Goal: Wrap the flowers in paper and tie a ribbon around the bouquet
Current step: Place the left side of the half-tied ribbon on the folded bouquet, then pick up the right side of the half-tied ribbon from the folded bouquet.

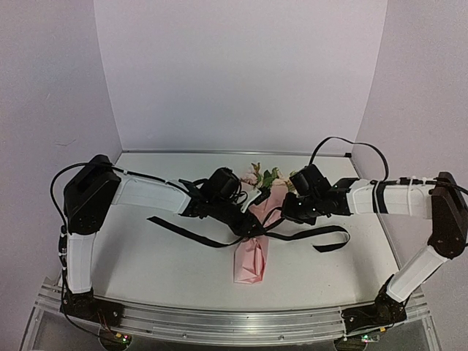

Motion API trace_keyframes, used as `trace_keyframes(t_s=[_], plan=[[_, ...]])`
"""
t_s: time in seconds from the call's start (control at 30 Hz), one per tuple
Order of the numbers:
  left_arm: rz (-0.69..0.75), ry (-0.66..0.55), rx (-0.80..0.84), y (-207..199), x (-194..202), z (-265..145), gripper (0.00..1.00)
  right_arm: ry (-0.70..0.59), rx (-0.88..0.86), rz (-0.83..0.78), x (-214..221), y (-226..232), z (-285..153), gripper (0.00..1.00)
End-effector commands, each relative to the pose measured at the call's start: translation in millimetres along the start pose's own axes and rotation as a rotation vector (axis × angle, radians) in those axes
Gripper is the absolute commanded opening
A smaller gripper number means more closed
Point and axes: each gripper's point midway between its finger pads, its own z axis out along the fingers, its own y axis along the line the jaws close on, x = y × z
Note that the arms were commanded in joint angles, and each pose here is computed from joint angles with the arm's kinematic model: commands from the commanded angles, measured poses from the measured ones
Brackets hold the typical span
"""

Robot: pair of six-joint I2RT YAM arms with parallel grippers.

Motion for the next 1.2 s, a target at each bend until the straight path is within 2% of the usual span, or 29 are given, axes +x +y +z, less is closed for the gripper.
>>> trace_keyframes(t_s=[0.0,0.17,0.4,0.43,0.53,0.77,0.97,1.17], plan=[[0.066,-0.009,-0.020,-4.2,-10.7,1.2,0.32,-0.030,-0.037,0.023,-19.9,20.4,-14.5,0.00],[0.077,-0.011,-0.016,-5.3,-8.5,2.6,0.27,-0.028,-0.039,0.031,-21.0,21.9,-14.5,0.00],[0.081,-0.045,-0.057,1.7,-11.3,2.0,0.03,-0.013,-0.018,0.029,-14.7,14.0,-14.2,0.00],[0.083,-0.048,-0.064,2.8,-10.5,1.4,0.01,-0.014,-0.005,0.027,-14.4,10.1,-15.6,0.03],[0.115,-0.076,-0.072,3.1,-14.0,-1.0,0.00,-0.003,0.071,0.031,-12.8,-16.7,-22.9,0.26],[0.143,-0.074,-0.078,3.1,-12.7,-2.8,0.00,-0.013,0.310,0.122,1.4,-114.1,-49.7,0.59],[0.182,-0.083,-0.075,0.6,-15.1,-5.8,0.00,-0.014,0.495,0.224,29.0,-190.0,-68.6,0.64],[0.215,-0.098,-0.051,-5.0,-15.9,-8.0,0.00,0.064,0.574,0.259,32.2,-216.5,-57.6,0.62]])
